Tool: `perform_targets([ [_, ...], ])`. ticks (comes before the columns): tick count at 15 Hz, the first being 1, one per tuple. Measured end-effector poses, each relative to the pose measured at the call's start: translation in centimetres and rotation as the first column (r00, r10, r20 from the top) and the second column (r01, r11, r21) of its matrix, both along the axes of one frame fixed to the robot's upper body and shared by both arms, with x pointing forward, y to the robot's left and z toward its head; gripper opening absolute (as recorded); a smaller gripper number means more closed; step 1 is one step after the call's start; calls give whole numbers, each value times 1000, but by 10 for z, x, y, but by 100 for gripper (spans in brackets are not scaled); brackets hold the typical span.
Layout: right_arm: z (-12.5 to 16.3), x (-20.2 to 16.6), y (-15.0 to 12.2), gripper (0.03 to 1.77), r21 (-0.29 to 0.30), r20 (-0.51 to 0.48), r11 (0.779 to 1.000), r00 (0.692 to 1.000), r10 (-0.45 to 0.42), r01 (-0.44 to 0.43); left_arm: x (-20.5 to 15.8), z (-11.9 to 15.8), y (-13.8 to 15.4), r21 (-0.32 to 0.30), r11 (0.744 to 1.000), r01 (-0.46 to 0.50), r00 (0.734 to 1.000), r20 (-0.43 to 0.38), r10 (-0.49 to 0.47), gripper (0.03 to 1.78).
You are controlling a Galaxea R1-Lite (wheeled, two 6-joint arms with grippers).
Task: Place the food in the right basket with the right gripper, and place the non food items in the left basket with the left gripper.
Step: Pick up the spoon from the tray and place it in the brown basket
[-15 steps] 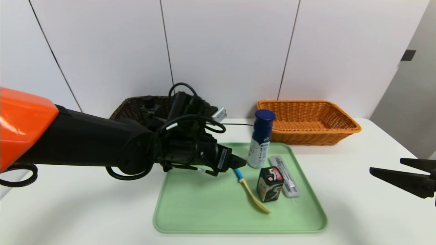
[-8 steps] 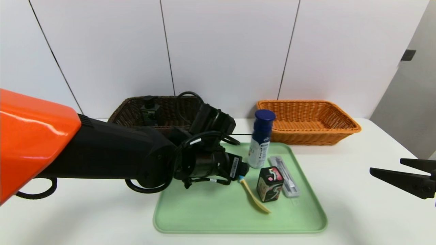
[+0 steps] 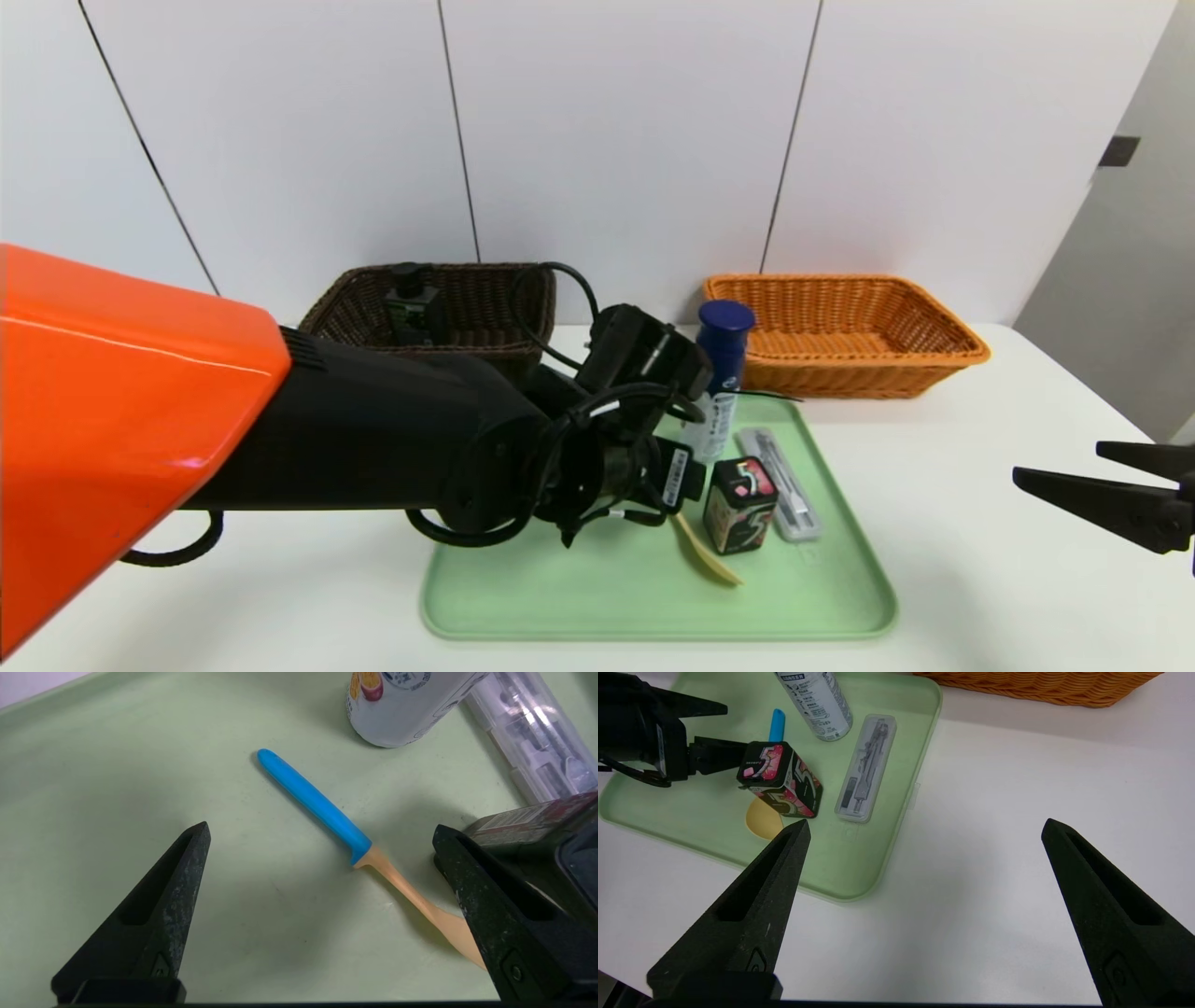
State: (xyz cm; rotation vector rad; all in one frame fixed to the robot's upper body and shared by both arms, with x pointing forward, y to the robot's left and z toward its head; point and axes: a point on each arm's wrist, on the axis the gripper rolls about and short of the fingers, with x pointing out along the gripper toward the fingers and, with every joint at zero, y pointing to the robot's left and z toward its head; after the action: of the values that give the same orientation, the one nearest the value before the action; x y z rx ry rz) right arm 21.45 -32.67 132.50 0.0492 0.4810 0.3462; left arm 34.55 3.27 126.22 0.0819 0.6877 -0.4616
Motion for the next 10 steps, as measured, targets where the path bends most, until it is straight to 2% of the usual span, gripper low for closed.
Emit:
perform_targets([
  [3, -1, -1, 0, 171, 23, -7, 1000, 1000, -12, 12, 2, -10, -3, 13, 1000, -7, 1000, -16, 8, 169],
  [10, 0, -3, 0, 171, 25, -2, 1000, 1000, -13, 13, 6, -27, -8, 31, 999, -26, 998, -53, 28, 169],
])
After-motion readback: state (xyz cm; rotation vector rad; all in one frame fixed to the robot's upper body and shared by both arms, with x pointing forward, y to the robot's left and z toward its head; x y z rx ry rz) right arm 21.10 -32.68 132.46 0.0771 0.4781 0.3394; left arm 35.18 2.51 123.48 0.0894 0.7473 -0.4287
